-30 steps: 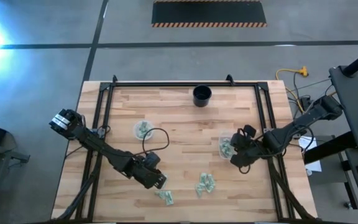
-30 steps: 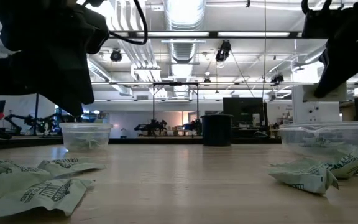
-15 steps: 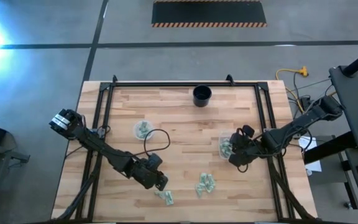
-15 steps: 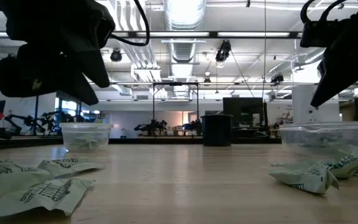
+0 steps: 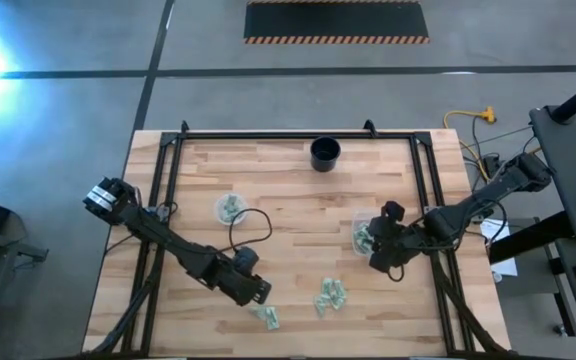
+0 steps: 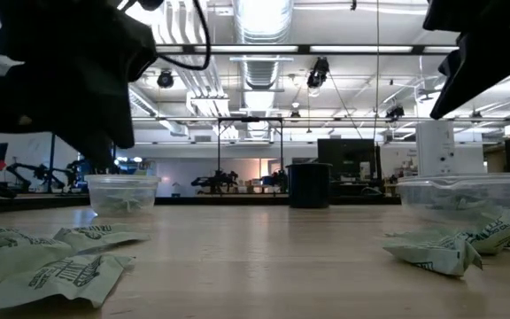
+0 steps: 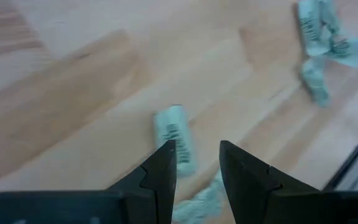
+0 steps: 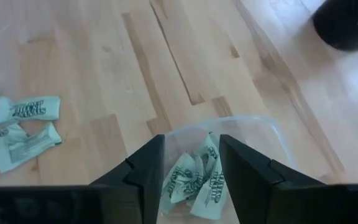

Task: Pick and place items into bin
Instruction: Put the white sweetener packet into the left transparent bin

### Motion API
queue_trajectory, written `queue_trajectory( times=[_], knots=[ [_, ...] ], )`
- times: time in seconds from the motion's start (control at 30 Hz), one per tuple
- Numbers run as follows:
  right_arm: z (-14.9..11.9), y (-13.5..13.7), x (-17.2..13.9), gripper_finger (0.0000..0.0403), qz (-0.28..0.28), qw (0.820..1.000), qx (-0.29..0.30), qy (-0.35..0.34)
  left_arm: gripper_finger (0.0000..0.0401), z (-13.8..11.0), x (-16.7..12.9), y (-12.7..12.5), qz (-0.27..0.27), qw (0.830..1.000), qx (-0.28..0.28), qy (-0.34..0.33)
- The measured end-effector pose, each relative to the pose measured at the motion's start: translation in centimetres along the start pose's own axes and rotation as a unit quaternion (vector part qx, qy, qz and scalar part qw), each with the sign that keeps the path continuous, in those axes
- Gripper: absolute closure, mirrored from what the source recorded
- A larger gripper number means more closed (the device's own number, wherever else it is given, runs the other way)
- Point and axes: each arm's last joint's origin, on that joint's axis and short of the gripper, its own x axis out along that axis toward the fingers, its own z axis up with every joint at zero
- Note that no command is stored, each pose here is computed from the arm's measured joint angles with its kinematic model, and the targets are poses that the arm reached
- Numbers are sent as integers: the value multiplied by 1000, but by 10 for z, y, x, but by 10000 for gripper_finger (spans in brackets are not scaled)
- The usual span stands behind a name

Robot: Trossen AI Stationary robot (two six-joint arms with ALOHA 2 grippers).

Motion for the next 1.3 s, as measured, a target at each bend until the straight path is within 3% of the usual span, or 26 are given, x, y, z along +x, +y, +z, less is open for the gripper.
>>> queue_trajectory(
  times=[0.1,0.33,0.53,0.77,1.0,1.3],
  knots=[
    [0,1,-1,262,2,1000,-9,0,296,0,1,-9,23,1000,14,0],
    [-1,1,-1,271,3,1000,-22,0,275,0,15,-34,13,997,73,12],
    [-1,2,-1,267,16,1000,-23,5,217,0,26,-35,34,997,67,16],
    [-2,11,-4,271,87,996,-22,23,173,2,26,-24,92,994,42,48],
    [-3,23,-10,271,140,990,-36,12,168,3,27,-22,104,993,34,48],
    [-3,25,-11,273,145,989,-36,7,168,0,42,-22,104,992,33,54]
  ],
)
